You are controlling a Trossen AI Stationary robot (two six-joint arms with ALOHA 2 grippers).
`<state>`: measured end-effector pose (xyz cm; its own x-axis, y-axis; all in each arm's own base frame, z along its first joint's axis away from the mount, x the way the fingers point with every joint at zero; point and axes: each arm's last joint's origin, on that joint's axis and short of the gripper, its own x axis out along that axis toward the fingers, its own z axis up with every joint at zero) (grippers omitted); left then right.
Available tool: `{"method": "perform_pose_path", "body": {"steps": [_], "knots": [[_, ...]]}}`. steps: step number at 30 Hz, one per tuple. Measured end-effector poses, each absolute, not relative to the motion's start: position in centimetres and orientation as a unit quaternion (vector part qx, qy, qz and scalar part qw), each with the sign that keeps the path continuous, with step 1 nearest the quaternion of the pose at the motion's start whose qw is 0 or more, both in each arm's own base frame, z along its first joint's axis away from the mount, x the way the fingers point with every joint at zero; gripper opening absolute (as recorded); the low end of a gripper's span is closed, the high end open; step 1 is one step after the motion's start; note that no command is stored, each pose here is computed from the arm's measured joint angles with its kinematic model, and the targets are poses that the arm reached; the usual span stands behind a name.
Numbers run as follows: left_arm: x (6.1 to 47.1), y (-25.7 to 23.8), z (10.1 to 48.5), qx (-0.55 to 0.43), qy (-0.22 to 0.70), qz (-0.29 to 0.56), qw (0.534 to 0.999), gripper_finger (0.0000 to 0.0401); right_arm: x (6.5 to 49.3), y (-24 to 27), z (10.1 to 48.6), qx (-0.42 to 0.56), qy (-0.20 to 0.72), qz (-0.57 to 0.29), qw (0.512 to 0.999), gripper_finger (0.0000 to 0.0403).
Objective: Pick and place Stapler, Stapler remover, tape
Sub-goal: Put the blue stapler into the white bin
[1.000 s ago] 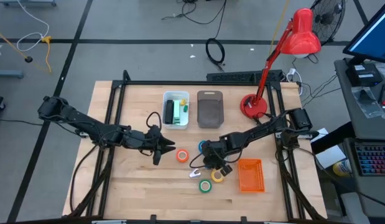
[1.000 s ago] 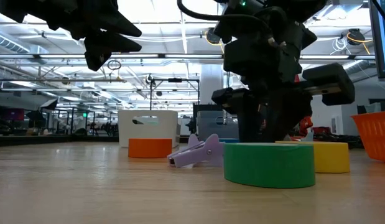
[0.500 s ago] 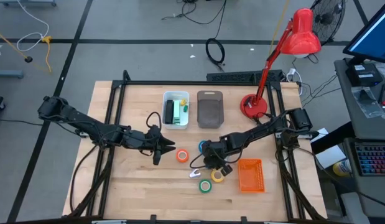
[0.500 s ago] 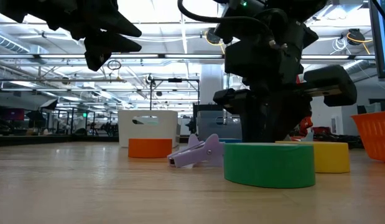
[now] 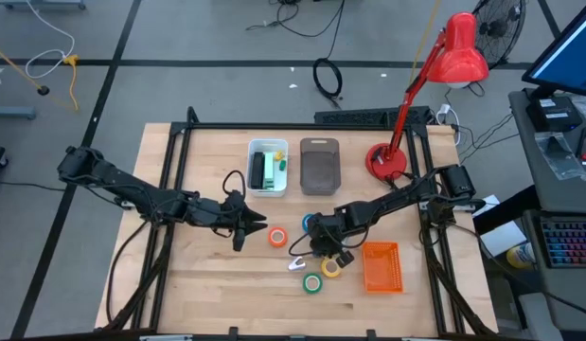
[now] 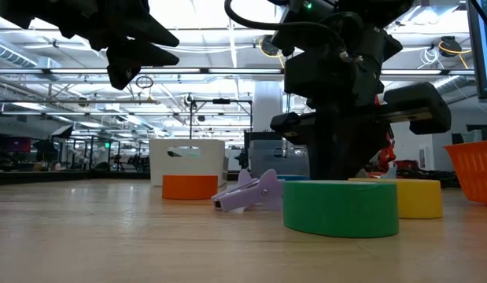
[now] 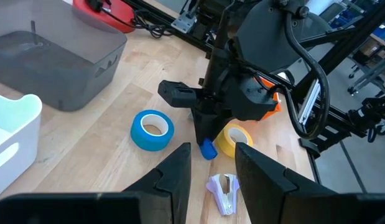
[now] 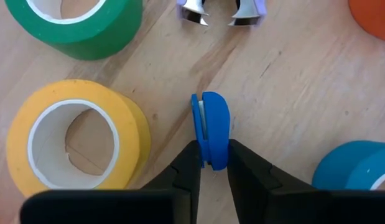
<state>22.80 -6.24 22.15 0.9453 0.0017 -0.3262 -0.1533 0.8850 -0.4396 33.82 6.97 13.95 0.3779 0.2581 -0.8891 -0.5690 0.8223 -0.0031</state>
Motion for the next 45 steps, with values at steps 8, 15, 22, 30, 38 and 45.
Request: {"method": "perform_pose_path", "body": {"steps": [8, 15, 22, 30, 38, 45], "knots": [[22.8, -6.2, 22.1, -0.236, 0.16, 0.041, 0.957, 0.0127, 33.9, 6.8, 14.0, -0.16, 0.5, 0.241, 0.817, 0.0058], [22.9, -6.3, 22.4, -0.252, 0.149, 0.04, 0.955, 0.0127, 33.8, 6.7, 14.2, -0.157, 0.501, 0.236, 0.818, 0.0052], [23.0, -6.3, 22.9, -0.284, 0.121, 0.035, 0.95, 0.0127, 33.6, 6.6, 16.4, -0.139, 0.473, 0.222, 0.841, 0.0051], [23.2, -6.3, 23.6, -0.313, 0.087, 0.026, 0.945, 0.0127, 32.6, 6.2, 20.8, -0.111, 0.418, 0.179, 0.884, 0.005], [23.3, -6.4, 24.4, -0.335, 0.051, 0.013, 0.941, 0.0127, 32.1, 5.5, 25.2, -0.137, 0.321, 0.075, 0.934, 0.005], [23.3, -6.4, 24.4, -0.373, 0.049, 0.015, 0.926, 0.0127, 32.8, 5.0, 26.8, -0.212, 0.25, -0.022, 0.945, 0.005]]}}
